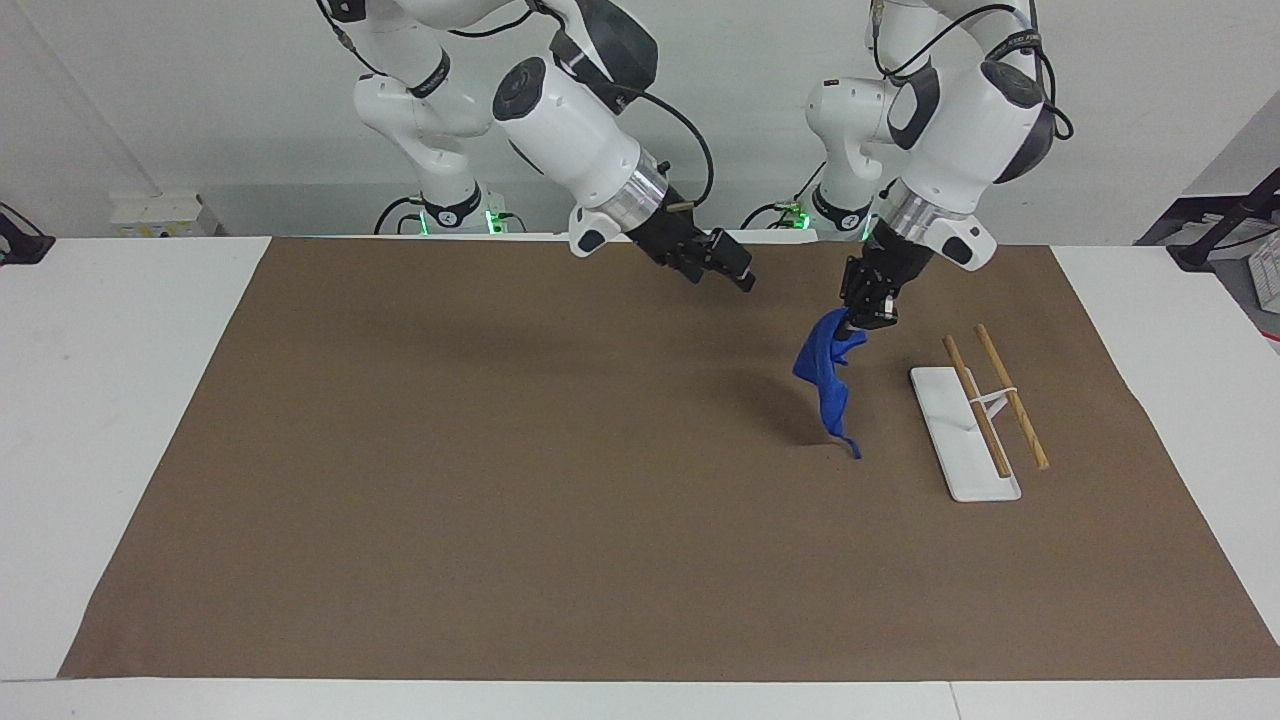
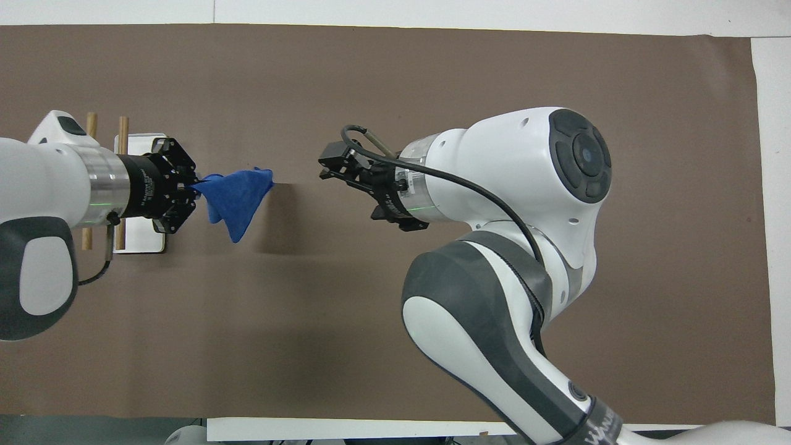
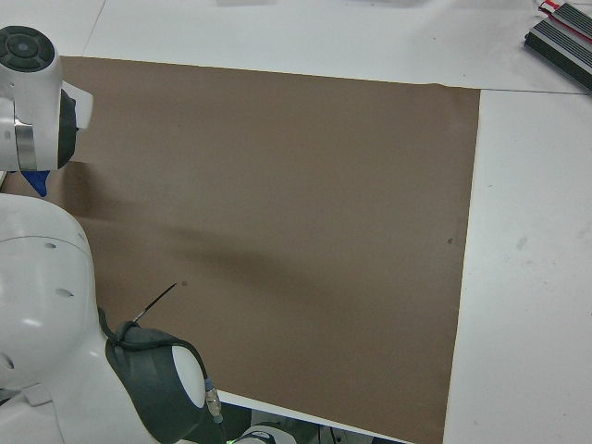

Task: Right arm passes towel to left arm to hang
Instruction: 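Withdraw the right gripper while the left gripper carries the towel over the rack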

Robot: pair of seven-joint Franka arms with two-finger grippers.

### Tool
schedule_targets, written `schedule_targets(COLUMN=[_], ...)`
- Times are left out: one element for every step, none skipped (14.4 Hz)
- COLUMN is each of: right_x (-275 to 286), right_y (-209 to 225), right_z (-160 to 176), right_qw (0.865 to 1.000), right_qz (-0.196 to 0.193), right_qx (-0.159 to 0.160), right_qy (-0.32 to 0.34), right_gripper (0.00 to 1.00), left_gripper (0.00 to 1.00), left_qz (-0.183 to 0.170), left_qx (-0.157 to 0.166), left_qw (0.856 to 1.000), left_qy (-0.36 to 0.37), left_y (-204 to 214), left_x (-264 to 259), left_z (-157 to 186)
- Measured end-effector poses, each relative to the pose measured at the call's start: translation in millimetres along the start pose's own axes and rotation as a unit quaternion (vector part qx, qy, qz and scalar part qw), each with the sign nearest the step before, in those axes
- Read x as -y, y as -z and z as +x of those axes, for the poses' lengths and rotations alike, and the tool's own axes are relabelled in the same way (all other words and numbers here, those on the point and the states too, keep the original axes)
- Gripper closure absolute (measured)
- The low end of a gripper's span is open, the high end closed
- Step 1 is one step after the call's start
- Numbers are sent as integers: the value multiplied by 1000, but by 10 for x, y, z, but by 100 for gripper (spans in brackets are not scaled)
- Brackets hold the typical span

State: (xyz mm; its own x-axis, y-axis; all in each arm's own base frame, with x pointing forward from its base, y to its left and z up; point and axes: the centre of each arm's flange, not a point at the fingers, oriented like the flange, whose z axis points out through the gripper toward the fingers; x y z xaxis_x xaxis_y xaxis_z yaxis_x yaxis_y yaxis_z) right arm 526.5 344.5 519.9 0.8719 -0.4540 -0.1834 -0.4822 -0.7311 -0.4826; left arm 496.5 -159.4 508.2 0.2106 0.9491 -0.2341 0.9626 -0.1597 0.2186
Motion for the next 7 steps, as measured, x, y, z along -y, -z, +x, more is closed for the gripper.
schedule_targets(right_x=[-180,-394,-628,-865,-1117,-1352,-1586], right_y=[19,80,189,331,497,673,877], right_z=[186,413,663,899,1125,1326,1525], right_qw=[998,992,982,971,961,953,947], right_qz=[-40,-85,-131,-169,-198,-215,-224], right_qx=[-26,-44,-52,-48,-35,-23,-18], right_qy=[40,80,122,159,189,211,228], right_gripper=[0,0,0,0,0,0,0], left_gripper=[97,97,97,97,97,97,97], left_qz=[-3,-6,-9,-11,-12,-13,-16], left_qx=[-4,-8,-12,-15,-20,-23,-27], left_qw=[1000,999,998,995,992,989,986], left_qy=[-16,-36,-64,-95,-125,-146,-163], left_y=[29,60,90,118,146,172,200], left_x=[-24,-41,-53,-59,-61,-59,-57], left_z=[177,347,514,666,824,967,1085])
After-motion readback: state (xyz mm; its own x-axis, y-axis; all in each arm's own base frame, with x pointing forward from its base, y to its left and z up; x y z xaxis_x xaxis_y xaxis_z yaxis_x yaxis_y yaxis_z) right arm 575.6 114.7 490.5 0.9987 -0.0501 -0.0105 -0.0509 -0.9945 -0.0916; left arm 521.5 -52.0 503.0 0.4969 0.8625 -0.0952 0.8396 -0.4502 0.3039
